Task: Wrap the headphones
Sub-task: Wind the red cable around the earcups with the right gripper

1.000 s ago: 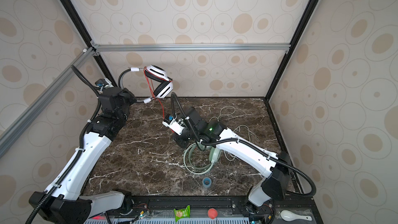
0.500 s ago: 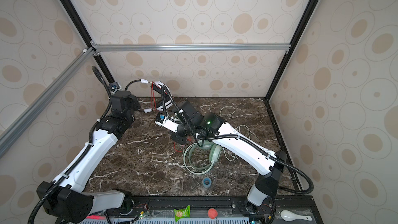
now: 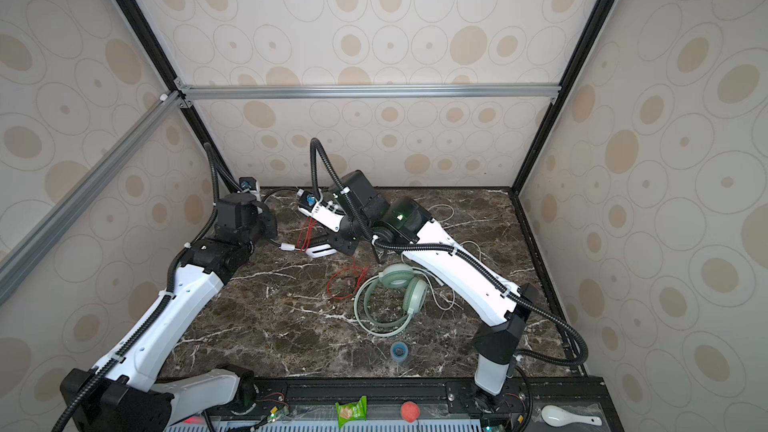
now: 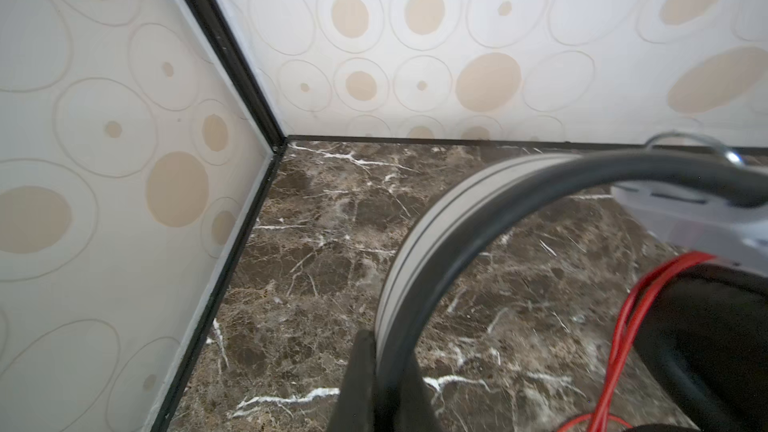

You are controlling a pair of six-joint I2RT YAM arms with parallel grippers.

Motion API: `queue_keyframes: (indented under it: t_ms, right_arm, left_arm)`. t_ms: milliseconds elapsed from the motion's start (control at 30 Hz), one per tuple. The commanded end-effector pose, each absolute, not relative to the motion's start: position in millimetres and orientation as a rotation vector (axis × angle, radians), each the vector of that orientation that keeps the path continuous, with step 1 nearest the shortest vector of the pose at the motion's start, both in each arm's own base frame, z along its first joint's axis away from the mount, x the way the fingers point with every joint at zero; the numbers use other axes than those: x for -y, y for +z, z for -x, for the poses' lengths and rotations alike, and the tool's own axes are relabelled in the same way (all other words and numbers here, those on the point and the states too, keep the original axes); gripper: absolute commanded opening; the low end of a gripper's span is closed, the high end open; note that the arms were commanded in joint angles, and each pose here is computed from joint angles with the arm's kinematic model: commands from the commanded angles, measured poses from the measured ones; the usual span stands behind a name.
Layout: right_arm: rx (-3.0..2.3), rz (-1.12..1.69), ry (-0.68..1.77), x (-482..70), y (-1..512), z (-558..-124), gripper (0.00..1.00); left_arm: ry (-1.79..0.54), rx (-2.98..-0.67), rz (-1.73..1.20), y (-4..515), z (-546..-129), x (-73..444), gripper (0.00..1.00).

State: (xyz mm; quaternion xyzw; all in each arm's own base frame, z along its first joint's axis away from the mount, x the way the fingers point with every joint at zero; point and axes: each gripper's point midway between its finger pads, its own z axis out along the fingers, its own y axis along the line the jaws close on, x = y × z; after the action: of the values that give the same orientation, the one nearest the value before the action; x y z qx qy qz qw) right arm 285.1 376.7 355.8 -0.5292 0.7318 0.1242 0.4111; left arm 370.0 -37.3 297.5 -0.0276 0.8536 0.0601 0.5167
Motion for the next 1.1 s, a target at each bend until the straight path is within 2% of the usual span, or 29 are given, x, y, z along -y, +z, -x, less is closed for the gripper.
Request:
queue_keyframes:
  t_ms: [0, 133, 433, 767, 1067]
  right_arm:
    - [-1.890, 1.270, 0.263, -363, 362, -302, 0.00]
    - [-1.909, 1.243, 0.242, -357, 367, -316, 0.00]
    - [-1.975, 1.184, 0.238, -343, 355, -344, 0.03]
    - [-2.020, 1.010, 0.421, -337, 352, -369, 0.07]
    - [-1.943, 0.937, 0.572, -346, 360, -375, 0.12]
  left_arm:
    - [-0.011, -2.001, -0.067, 318, -356, 63, 0.00]
    - [-0.127, -1.984, -0.195, 316, -339, 82, 0.00]
    - [-0.317, -1.909, -0.288, 326, -316, 107, 0.00]
    - [-0.420, -1.800, -0.329, 356, -300, 119, 0.00]
    - [-0.520, -1.663, -0.323, 407, -286, 126, 0.00]
